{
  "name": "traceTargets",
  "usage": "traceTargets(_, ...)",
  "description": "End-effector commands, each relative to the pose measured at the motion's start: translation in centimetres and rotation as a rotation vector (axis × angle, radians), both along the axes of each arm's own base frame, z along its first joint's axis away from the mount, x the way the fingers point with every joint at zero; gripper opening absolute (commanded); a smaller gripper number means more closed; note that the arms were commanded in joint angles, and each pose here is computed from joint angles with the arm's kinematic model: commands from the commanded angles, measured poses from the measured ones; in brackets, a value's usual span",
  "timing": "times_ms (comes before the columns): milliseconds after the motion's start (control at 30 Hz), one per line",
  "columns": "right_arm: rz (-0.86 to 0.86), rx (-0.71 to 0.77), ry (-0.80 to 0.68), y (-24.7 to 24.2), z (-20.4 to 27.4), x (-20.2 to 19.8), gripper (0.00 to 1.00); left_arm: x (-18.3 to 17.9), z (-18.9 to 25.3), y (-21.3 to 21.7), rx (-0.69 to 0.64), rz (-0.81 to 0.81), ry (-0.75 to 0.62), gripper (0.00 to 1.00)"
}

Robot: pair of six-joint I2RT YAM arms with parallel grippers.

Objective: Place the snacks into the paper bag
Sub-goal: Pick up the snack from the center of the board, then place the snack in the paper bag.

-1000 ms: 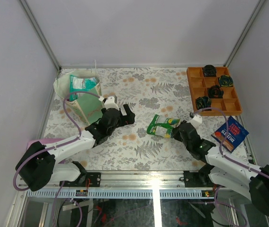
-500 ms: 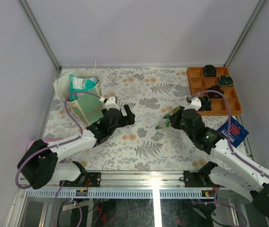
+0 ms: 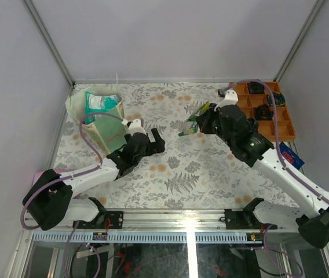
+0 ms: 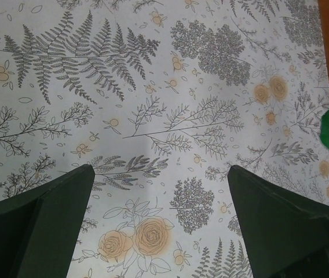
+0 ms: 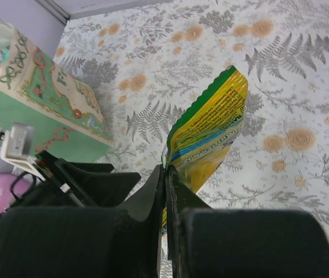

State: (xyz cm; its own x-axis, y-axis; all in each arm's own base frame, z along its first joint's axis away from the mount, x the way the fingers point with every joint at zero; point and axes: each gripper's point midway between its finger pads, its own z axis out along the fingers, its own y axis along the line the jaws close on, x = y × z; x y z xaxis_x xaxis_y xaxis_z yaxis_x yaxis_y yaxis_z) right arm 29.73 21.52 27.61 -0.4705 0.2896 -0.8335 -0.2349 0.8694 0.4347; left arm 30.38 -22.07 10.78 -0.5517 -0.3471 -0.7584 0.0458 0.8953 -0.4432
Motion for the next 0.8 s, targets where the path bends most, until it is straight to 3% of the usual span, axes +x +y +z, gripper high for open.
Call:
traceTargets(0,0.07,0.028,-0.128,2.2,6.3,1.6,0.0,1.0,0.1,0.7,-0.034,0.078,-0.022,1.0)
traceTargets(400,0.21,0.054,-0.236,10.2,13.8,4.3,0.0,0.5,-0.6,3.0,-0.078,0.215,-0.025,1.0)
traceTargets(767,0.346,0.088,-0.291,16.1,17.3,3.6,0.0,-2.6,-1.7,3.3,-0.06,0.141,0.017,1.0)
